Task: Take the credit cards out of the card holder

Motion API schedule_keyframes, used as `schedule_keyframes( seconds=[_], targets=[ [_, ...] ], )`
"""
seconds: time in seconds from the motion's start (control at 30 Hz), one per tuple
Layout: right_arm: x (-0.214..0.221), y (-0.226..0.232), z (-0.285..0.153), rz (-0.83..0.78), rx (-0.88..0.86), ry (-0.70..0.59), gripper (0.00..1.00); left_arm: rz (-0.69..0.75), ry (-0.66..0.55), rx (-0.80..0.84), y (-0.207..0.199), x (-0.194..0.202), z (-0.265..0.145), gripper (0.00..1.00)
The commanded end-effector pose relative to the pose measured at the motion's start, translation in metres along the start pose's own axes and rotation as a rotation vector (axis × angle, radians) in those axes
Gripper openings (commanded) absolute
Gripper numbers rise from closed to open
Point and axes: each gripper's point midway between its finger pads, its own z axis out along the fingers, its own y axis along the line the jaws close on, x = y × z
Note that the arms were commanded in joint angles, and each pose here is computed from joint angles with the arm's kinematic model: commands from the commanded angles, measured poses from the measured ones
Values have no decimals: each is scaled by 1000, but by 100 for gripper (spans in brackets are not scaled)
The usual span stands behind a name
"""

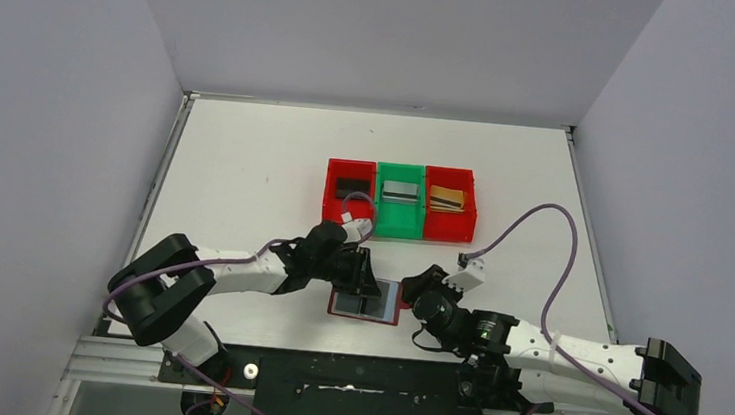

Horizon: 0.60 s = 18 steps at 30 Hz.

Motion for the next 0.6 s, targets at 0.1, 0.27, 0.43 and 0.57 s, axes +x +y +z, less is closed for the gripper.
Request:
schedule_keyframes(
  seconds=[0.1, 0.27, 0.43, 0.57],
  targets=[
    [-19, 7, -6, 41, -53, -67, 54, 24, -196, -4, -15, -40, -18, 32],
    [-21, 17, -5, 55, -99, -80, 74, -10, -208, -84, 8, -34, -26, 35],
    [-5, 38, -5, 16, -242, -30, 78, -46, -215, -102, 24, -26, -32, 40],
    [5, 40, -3, 31, -226, 17, 62, -60, -238, -100, 26, -28, -37, 42]
  ],
)
